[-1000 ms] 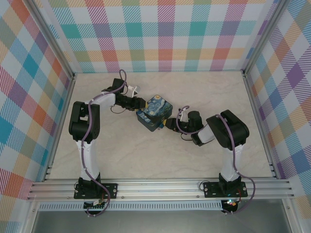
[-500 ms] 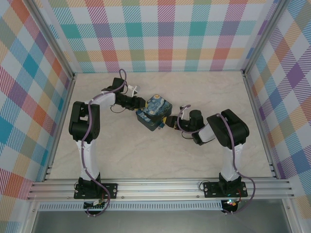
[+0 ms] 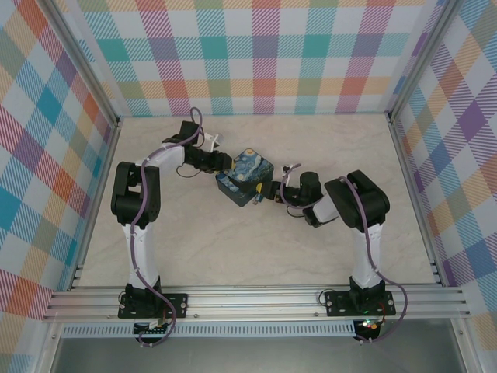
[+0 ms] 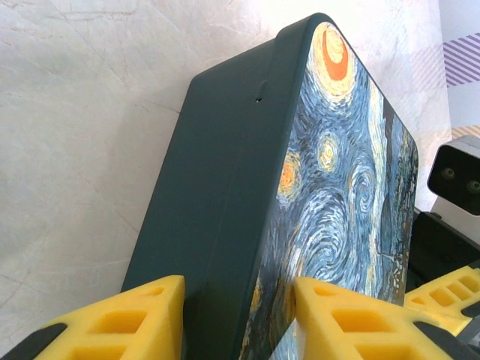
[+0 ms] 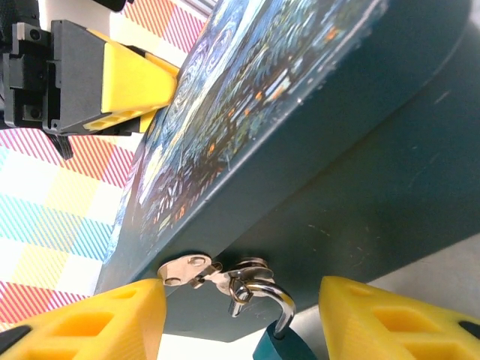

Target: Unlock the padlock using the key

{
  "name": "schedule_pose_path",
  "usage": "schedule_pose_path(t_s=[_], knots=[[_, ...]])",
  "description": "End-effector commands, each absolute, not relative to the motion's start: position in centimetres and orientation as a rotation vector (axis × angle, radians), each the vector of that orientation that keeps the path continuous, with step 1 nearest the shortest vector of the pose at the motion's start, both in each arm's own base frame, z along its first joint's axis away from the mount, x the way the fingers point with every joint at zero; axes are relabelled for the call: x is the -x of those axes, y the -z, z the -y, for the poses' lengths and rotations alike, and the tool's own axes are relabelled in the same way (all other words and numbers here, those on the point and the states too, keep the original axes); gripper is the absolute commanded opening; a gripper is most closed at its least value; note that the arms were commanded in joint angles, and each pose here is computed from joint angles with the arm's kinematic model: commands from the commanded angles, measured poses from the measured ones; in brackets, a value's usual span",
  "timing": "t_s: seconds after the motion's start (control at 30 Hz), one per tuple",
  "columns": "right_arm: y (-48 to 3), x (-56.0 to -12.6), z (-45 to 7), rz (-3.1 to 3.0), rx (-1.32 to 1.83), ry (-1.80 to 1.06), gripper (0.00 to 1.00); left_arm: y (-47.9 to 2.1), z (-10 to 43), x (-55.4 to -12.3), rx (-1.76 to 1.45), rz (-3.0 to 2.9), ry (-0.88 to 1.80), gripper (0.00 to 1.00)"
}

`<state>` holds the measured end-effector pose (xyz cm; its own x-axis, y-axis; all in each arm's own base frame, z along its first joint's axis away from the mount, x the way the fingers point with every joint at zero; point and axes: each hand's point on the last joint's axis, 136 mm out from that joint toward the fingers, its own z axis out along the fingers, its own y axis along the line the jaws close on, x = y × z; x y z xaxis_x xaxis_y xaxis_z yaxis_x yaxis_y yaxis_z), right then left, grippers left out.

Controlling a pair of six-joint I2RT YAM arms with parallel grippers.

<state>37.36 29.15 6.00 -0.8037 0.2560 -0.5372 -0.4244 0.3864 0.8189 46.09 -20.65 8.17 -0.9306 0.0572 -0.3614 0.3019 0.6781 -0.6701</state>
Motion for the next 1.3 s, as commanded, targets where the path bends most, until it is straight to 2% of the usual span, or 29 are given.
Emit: schedule_pose_path(t_s=[0.0,0.2,0.67,1.0,1.27], knots=[[-7.6,-36.9,-30.6,-1.979,0.238,-1.522,0.53,-3.5,18.7,-45.2,-0.191,-2.748,0.967,0.39],[-7.3,-36.0,-30.4,-1.983,0.263,-1.534,0.40,-3.7,18.9,-45.3,-0.192,-2.747,0.964,0.39],[-7.0,-35.5,-30.0,-1.987,0.257,-1.525,0.24,-3.7,19.0,-45.2,-0.199,-2.754,0.952,0.39],[-6.5,-35.8,-29.5,-2.017,0.218,-1.482,0.02,-3.8,19.0,-45.0,-0.218,-2.763,0.931,0.39],[-6.2,-36.4,-29.1,-2.054,0.158,-1.456,0.00,-3.7,19.1,-44.5,-0.247,-2.771,0.892,0.39]])
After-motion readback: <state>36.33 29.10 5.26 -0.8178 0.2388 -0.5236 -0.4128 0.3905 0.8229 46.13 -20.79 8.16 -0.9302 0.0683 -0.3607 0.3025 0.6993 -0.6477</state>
